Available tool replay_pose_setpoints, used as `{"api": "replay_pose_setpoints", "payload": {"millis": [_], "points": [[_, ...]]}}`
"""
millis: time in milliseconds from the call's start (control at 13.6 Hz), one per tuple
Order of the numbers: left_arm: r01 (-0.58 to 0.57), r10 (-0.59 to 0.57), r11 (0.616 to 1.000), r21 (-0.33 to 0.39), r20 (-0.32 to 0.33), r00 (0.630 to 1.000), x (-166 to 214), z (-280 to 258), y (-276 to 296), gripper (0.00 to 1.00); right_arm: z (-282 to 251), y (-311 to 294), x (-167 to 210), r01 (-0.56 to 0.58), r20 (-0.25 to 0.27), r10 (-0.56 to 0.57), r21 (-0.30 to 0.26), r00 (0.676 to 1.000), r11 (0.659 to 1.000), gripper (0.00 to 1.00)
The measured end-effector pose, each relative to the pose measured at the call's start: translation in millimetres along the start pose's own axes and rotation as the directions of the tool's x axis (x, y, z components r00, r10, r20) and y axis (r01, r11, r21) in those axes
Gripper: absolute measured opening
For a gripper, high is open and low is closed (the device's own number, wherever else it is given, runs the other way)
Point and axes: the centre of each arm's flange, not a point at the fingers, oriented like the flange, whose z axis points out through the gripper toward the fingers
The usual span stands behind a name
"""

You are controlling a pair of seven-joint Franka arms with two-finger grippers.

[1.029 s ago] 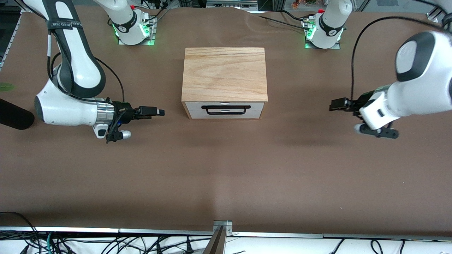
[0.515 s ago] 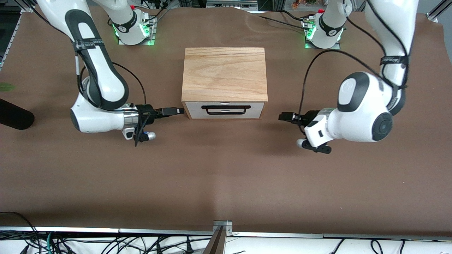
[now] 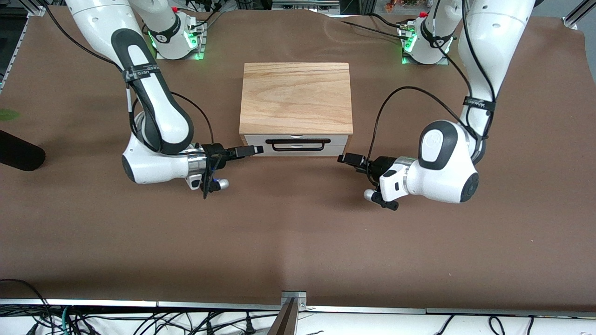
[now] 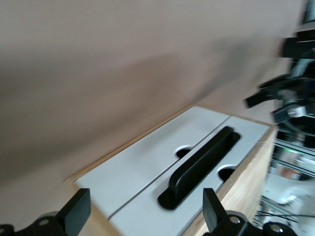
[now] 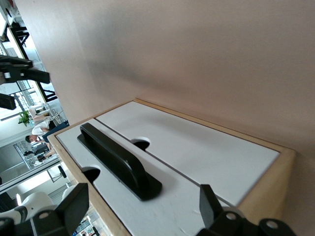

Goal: Pull top drawer with both arms simultaneously
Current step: 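Close the right gripper and the left gripper on the black handle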

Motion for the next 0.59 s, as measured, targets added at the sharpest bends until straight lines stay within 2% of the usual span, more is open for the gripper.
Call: {"api": "replay_pose_setpoints", "payload": {"millis": [294, 588], "points": [[-0.092, 0.085, 0.984, -0.15, -0.05, 0.995, 7, 21, -15, 1.0, 42, -11, 3, 0.006, -0.032, -0.007, -0.013, 0.999, 1.0, 1.0], [-0.191, 0.168, 0.945, -0.265, -0.107, 0.98, -3, 45, -31, 1.0, 60, -13, 1, 0.009, -0.022, -0.009, -0.019, 1.0, 1.0, 0.94]]}}
